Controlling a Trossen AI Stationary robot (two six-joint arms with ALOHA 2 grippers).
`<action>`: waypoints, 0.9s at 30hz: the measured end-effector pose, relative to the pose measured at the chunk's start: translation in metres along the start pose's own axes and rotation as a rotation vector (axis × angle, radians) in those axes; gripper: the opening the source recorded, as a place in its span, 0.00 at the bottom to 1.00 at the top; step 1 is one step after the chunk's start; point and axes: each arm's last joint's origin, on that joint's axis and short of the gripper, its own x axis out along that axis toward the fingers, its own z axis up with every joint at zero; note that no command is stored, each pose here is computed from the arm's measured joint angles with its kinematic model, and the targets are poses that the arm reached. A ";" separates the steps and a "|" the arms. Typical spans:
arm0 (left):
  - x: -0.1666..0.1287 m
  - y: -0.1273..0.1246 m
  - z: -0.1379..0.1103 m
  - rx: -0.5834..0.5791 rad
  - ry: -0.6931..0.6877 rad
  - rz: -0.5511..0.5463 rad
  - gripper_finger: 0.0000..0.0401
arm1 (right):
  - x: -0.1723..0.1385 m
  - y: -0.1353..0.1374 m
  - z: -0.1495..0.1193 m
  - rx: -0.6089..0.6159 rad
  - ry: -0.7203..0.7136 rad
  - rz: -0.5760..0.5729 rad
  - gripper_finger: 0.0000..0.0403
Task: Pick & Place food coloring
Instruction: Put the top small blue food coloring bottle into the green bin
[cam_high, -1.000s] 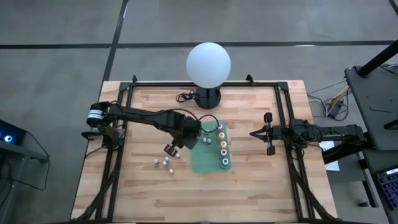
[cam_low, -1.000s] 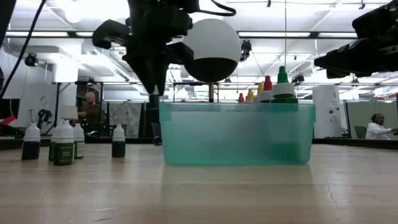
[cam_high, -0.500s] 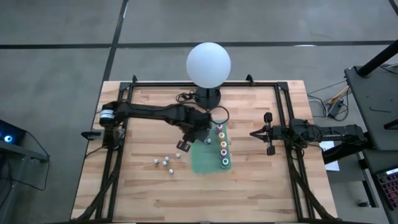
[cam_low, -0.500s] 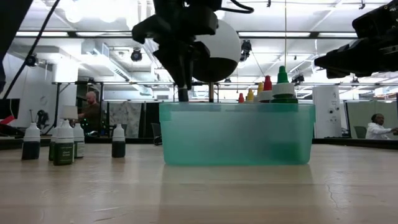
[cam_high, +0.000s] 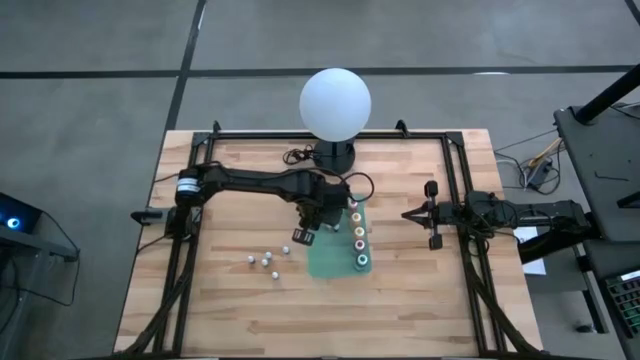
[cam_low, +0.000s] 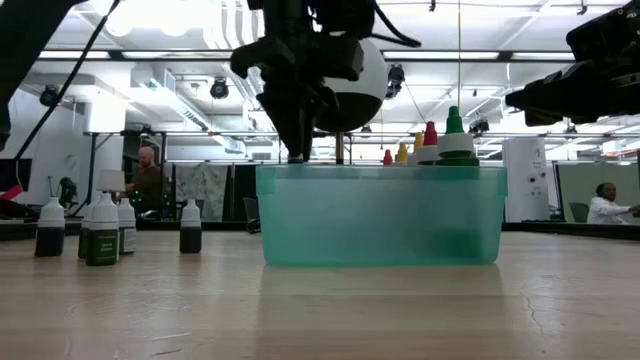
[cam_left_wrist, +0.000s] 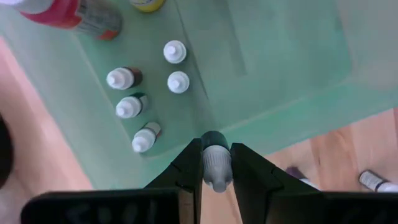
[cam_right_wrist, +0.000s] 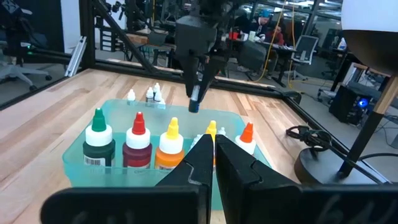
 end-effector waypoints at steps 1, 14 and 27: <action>0.002 0.000 0.001 -0.001 0.000 -0.007 0.11 | 0.000 0.000 0.000 -0.001 0.000 0.000 0.02; 0.026 0.004 0.007 0.013 -0.001 -0.034 0.11 | 0.000 0.000 0.000 -0.002 0.001 0.000 0.02; 0.052 0.015 0.007 -0.008 0.039 -0.041 0.11 | 0.000 0.000 0.000 -0.002 0.001 0.001 0.02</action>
